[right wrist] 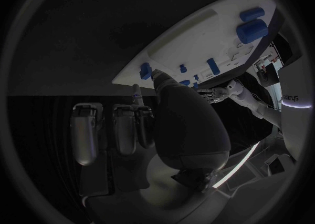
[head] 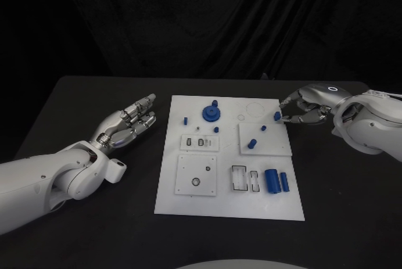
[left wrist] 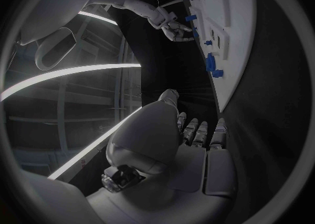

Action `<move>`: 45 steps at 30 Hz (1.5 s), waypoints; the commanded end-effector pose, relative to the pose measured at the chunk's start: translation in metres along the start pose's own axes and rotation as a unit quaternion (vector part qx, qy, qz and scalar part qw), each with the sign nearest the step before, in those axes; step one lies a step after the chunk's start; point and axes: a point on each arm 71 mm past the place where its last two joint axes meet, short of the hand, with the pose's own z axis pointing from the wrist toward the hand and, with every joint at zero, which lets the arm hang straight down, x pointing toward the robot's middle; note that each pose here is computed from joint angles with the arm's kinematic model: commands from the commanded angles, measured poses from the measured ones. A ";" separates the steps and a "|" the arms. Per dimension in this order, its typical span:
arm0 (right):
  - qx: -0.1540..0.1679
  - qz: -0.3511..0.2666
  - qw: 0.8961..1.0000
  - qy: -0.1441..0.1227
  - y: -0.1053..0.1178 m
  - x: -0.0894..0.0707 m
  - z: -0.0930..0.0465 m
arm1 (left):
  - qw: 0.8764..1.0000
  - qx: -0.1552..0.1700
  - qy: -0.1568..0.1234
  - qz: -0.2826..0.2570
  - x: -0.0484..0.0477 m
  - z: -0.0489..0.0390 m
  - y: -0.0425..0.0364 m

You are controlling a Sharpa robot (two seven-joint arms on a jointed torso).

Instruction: Assemble the parts on the task board

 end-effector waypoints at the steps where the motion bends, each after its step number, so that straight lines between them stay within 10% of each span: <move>1: -0.002 0.000 1.000 -0.005 0.000 0.001 0.001 | 0.999 0.033 0.006 -0.003 0.0017 -0.0003 -0.0044; 45: -0.009 -0.002 1.000 0.008 0.007 0.017 0.016 | 1.000 0.030 0.009 -0.005 0.0012 0.0003 -0.0029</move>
